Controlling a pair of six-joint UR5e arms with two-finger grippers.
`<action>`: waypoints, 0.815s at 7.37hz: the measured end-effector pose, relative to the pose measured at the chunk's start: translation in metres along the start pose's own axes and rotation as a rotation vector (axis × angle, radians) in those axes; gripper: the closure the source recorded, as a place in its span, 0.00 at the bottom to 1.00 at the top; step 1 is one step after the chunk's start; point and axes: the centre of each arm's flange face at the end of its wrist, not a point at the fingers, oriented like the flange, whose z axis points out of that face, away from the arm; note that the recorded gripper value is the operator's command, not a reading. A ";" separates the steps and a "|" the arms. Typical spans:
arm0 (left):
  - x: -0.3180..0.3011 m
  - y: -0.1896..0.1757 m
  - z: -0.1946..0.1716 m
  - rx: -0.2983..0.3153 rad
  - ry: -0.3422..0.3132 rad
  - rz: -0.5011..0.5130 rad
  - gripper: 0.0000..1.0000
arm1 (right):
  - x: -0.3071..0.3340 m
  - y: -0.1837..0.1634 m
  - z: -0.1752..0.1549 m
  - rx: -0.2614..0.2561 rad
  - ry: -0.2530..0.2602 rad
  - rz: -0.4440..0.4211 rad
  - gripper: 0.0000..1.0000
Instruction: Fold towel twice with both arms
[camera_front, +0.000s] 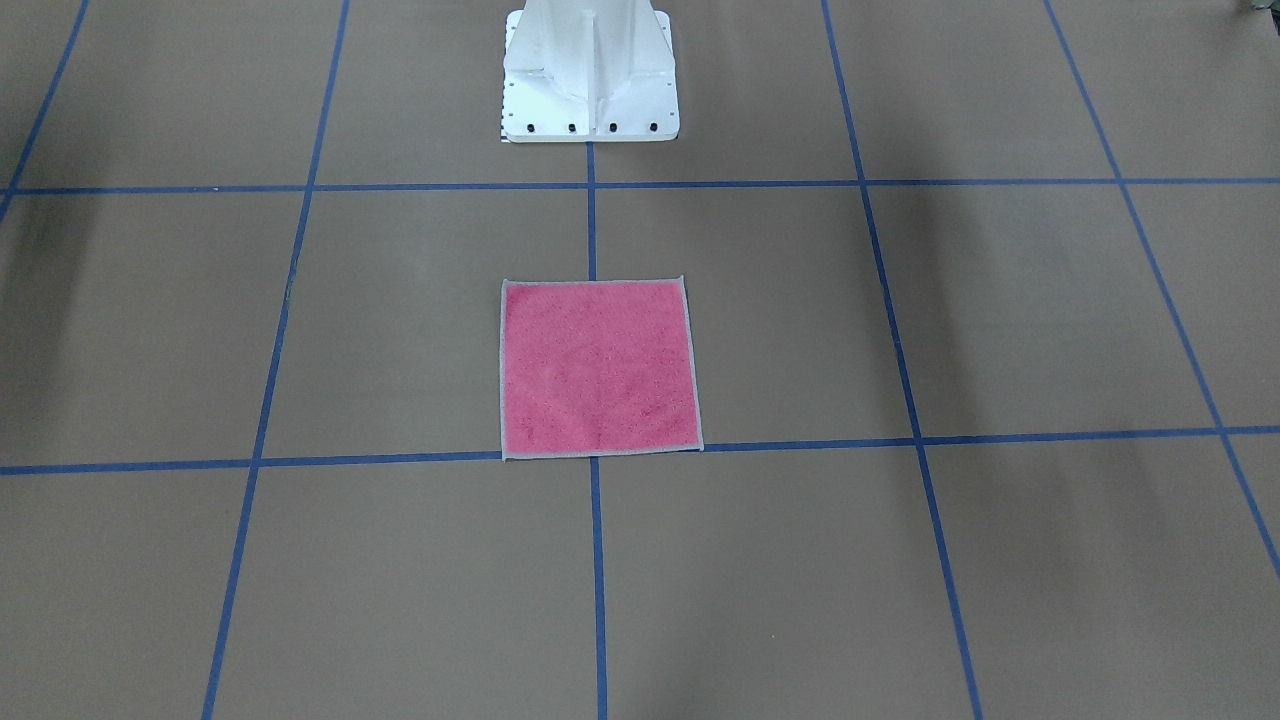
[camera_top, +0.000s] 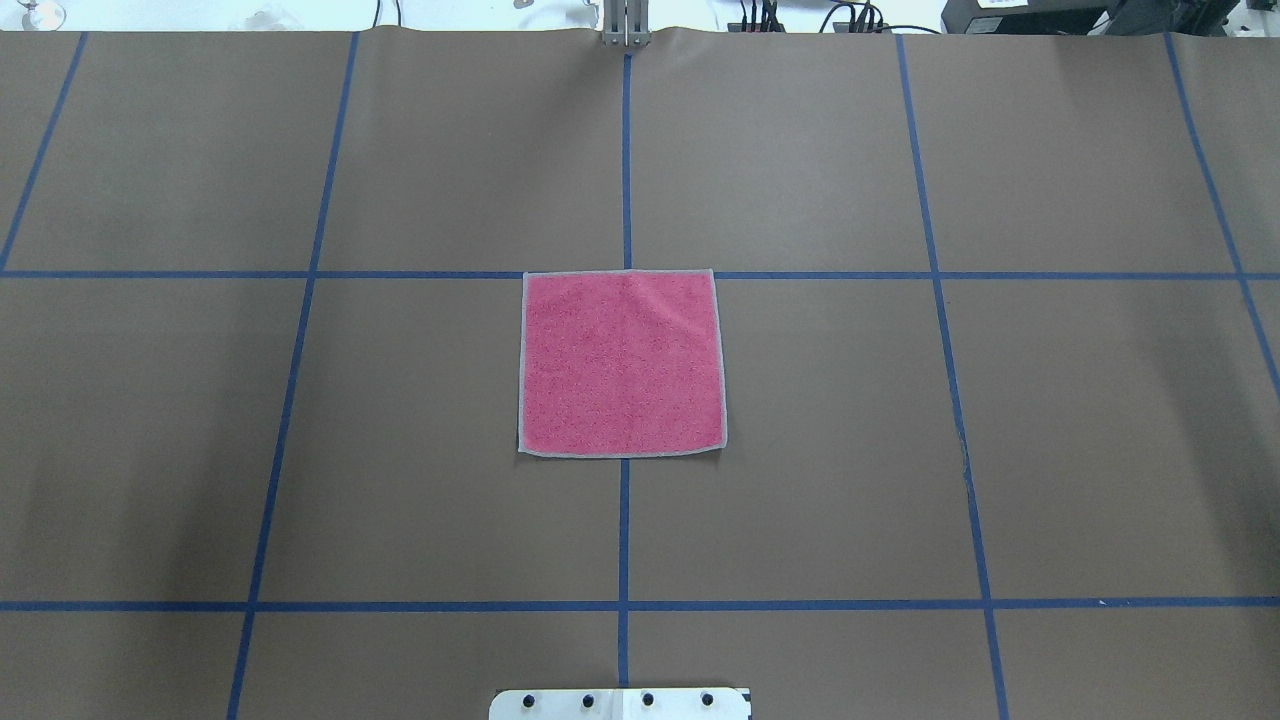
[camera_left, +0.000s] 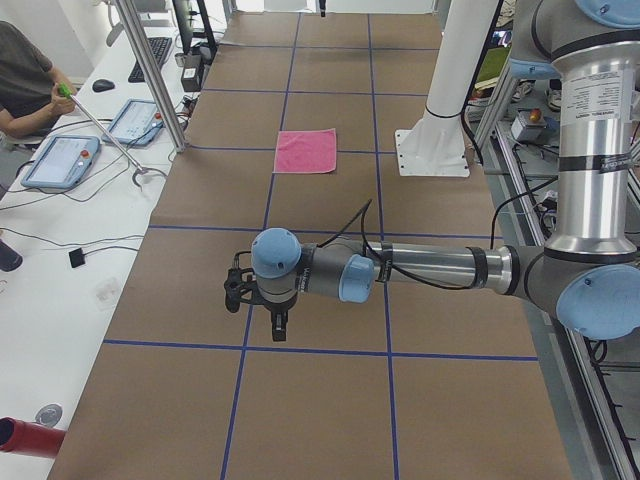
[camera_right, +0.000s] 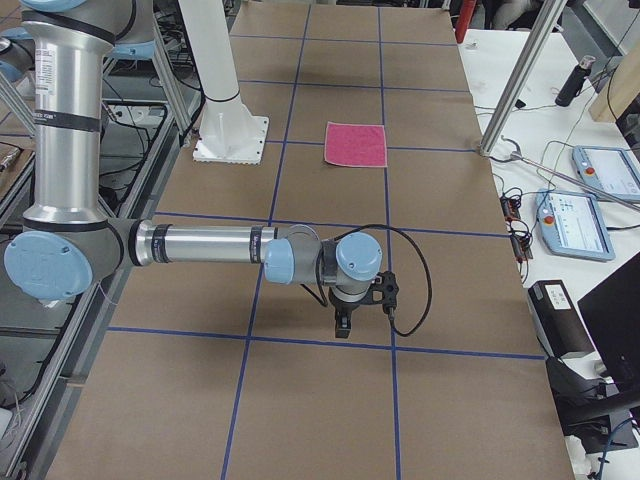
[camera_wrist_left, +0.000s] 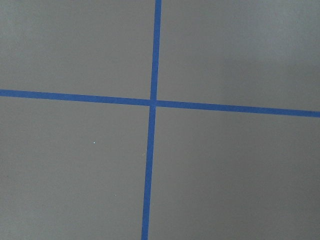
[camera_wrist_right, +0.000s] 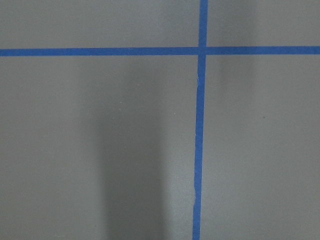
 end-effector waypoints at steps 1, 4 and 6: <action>0.000 -0.001 -0.001 0.005 -0.012 0.002 0.00 | 0.000 -0.001 -0.001 0.001 0.000 -0.001 0.00; -0.011 0.009 0.005 0.007 -0.061 0.010 0.00 | -0.002 -0.005 -0.007 0.015 0.059 -0.014 0.00; -0.015 0.015 0.008 0.005 -0.058 0.001 0.00 | -0.011 -0.005 -0.016 0.033 0.079 -0.036 0.00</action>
